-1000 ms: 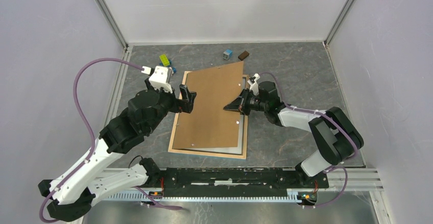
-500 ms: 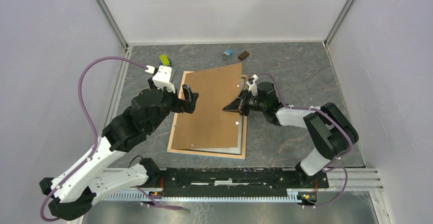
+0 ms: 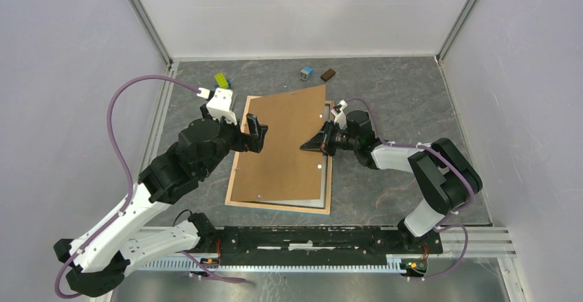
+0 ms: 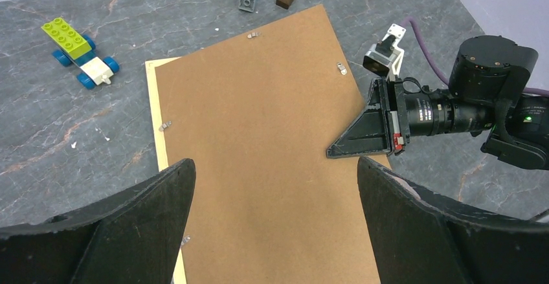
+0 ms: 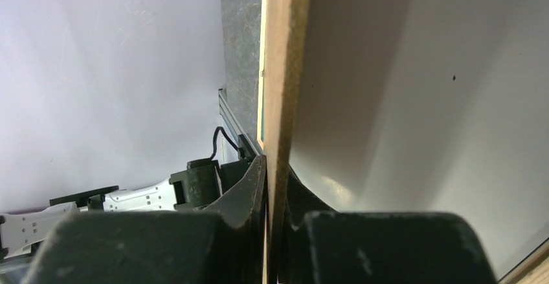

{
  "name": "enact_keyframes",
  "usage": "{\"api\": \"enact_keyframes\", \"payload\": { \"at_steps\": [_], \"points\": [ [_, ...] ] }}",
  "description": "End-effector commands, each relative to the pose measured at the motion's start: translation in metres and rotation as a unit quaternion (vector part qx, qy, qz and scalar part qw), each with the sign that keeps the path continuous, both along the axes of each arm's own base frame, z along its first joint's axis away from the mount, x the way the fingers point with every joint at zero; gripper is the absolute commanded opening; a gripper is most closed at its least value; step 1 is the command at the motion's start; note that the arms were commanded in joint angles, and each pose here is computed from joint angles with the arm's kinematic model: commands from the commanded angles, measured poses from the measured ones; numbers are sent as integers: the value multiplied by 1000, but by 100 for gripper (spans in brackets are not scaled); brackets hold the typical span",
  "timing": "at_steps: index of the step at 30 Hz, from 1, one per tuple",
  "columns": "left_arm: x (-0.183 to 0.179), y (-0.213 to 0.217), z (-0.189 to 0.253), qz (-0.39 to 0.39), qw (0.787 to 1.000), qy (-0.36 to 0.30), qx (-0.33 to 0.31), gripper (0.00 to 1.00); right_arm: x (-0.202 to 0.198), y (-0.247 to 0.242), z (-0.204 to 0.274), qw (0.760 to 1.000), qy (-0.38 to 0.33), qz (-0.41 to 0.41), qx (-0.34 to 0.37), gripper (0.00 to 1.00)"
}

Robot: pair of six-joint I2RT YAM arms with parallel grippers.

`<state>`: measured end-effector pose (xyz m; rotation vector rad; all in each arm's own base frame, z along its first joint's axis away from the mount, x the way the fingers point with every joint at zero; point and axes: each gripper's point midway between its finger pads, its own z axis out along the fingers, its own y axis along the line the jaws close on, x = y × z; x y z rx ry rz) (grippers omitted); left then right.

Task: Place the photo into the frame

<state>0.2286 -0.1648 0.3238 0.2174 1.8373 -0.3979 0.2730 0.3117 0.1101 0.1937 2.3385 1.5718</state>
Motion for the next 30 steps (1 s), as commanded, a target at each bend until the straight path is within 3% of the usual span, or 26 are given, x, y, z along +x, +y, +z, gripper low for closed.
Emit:
{"api": "enact_keyframes", "payload": {
  "at_steps": [1, 8, 13, 17, 24, 30],
  "points": [
    [4, -3, 10, -8, 1000, -18, -1, 100, 2, 7, 17, 998, -55, 27, 18, 13],
    [4, -2, 10, -5, 1000, -18, -2, 100, 2, 2, 20, 997, -76, 18, 23, 22],
    [4, -3, 9, -6, 1000, -16, -2, 100, 1, 1, 26, 996, -81, 17, 30, 15],
    [4, -2, 9, -6, 1000, -15, -2, 100, -1, 1, 31, 996, -81, 22, 38, 0],
    [4, -3, 8, -7, 1000, -14, -4, 100, -6, -1, 30, 996, -71, 30, 46, 0],
    [4, -3, 9, -8, 1000, -14, -5, 100, -15, -4, 38, 994, -49, 23, 92, 0]
  ]
}}
